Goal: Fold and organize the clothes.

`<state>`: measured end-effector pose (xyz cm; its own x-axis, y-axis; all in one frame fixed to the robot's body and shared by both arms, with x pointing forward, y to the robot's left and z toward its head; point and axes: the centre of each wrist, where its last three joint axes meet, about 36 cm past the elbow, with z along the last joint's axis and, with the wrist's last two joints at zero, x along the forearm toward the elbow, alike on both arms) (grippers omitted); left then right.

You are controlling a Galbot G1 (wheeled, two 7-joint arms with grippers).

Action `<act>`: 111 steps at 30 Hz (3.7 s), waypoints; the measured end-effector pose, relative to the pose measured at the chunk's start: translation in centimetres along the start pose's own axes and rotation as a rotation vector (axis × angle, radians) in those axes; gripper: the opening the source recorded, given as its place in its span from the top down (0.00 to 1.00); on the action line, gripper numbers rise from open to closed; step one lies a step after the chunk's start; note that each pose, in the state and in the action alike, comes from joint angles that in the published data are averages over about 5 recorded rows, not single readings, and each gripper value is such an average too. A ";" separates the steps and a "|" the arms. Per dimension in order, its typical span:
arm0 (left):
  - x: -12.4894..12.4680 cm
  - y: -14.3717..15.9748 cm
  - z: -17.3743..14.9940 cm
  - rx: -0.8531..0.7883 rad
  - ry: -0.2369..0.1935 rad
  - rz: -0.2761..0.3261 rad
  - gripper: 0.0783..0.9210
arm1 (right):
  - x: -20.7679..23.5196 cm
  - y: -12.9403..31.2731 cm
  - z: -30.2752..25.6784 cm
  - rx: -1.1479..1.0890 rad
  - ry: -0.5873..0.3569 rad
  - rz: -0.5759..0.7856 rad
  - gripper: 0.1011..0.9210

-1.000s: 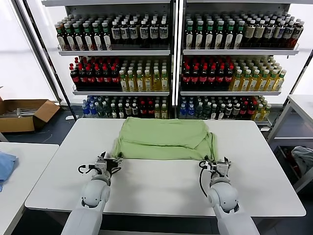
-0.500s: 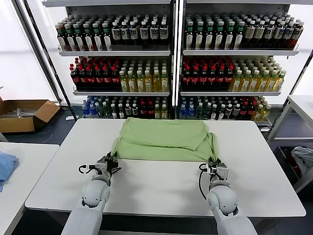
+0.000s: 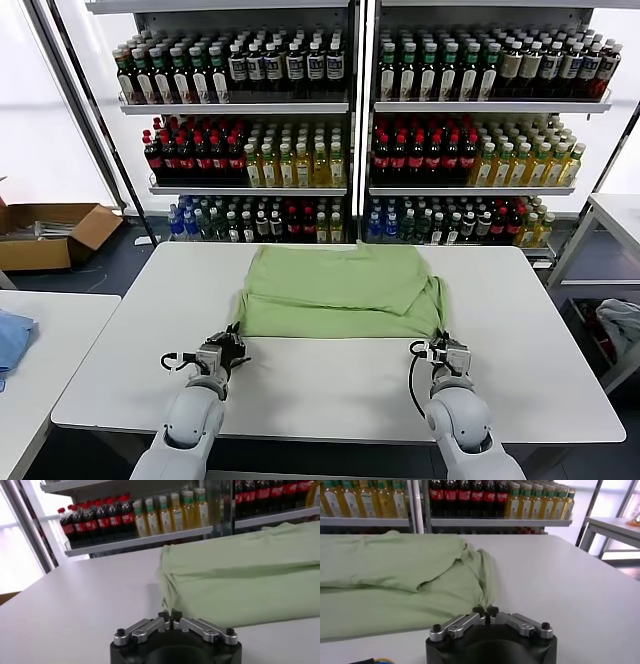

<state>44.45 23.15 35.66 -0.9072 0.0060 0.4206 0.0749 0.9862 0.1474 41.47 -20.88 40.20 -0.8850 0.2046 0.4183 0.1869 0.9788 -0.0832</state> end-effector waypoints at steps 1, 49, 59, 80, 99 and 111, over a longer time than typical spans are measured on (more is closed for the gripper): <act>0.5 -0.1 0.0 0.002 -0.003 0.002 0.99 | 0.6 -0.1 -0.1 -0.001 -0.006 0.000 0.96; 15.8 -0.3 -3.3 0.082 -0.191 0.056 0.27 | 9.5 -7.4 -5.8 -0.023 -0.225 -0.039 0.12; 9.1 2.2 -7.3 0.032 -0.256 0.161 0.12 | -0.3 -8.3 -11.6 0.129 -0.244 -0.195 0.12; -8.2 3.2 -12.6 0.022 -0.099 0.194 0.12 | -15.8 -2.4 -17.2 0.094 -0.099 -0.206 0.12; -13.7 2.0 -10.1 0.036 0.048 0.168 0.12 | -21.7 1.8 -13.6 0.076 0.043 -0.185 0.12; -14.5 2.1 -8.8 0.042 0.088 0.163 0.12 | -22.8 3.4 -12.0 0.088 0.089 -0.185 0.12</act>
<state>61.45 23.67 37.77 -0.8448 0.1539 0.5125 0.1989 0.9794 0.0338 67.43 -22.30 41.18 -0.8591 0.0238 0.5113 -0.0167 0.9971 -0.0743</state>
